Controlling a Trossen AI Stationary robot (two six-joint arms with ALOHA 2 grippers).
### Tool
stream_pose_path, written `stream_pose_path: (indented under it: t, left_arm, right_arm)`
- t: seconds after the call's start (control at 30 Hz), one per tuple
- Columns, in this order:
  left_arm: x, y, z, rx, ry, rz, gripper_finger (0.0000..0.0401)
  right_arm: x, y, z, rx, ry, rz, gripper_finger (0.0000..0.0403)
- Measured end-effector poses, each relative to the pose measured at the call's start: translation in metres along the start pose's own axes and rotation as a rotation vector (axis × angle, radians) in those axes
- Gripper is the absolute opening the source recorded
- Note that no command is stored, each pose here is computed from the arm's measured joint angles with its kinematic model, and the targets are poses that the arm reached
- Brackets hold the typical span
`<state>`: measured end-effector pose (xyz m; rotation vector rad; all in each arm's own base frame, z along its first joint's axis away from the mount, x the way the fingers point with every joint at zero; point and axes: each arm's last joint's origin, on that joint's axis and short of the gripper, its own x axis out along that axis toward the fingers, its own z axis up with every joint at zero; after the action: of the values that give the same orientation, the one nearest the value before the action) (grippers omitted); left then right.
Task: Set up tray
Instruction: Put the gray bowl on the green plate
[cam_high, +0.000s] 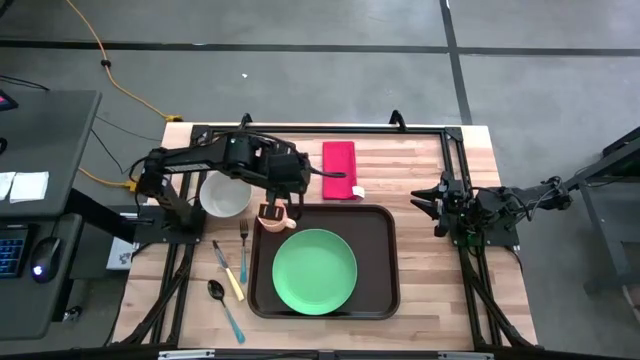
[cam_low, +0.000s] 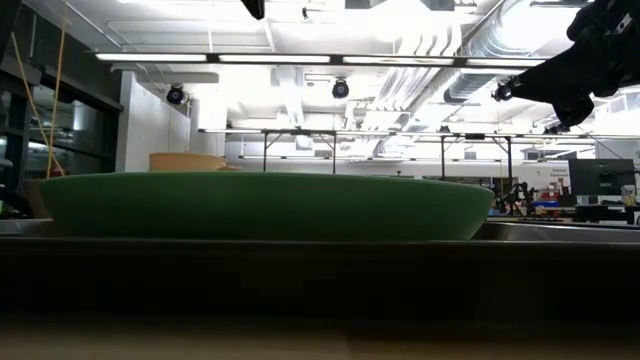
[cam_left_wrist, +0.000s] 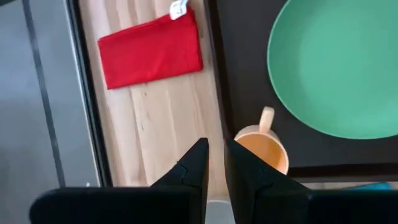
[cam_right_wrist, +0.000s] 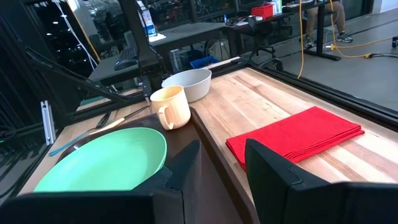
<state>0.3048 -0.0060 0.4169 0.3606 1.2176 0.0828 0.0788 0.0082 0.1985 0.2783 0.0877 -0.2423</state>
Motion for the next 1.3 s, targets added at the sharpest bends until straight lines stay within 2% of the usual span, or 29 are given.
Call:
stream_pose_path:
  t: [0.17, 0.33, 0.53, 0.9, 1.3]
  left_arm:
    - [-0.011, 0.005, -0.02, -0.063, -0.009, 0.001, 0.0081]
    - [-0.008, 0.004, -0.051, -0.138, 0.049, -0.023, 0.0081]
    - [0.007, -0.008, -0.082, -0.226, 0.121, -0.037, 0.0081]
    - [0.036, -0.031, -0.133, -0.394, 0.15, -0.117, 0.0081]
    - [0.064, -0.051, -0.175, -0.522, 0.239, -0.193, 0.0081]
  right_arm:
    - [0.0, 0.0, 0.0, 0.002, -0.003, 0.001, 0.0103]
    - [0.0, 0.0, 0.0, 0.006, -0.004, 0.001, 0.0103]
    - [0.0, 0.0, 0.001, 0.009, -0.011, 0.001, 0.0103]
    - [0.0, 0.001, 0.003, 0.018, -0.026, 0.004, 0.0103]
    - [0.0, 0.001, 0.004, 0.028, -0.042, 0.01, 0.0103]
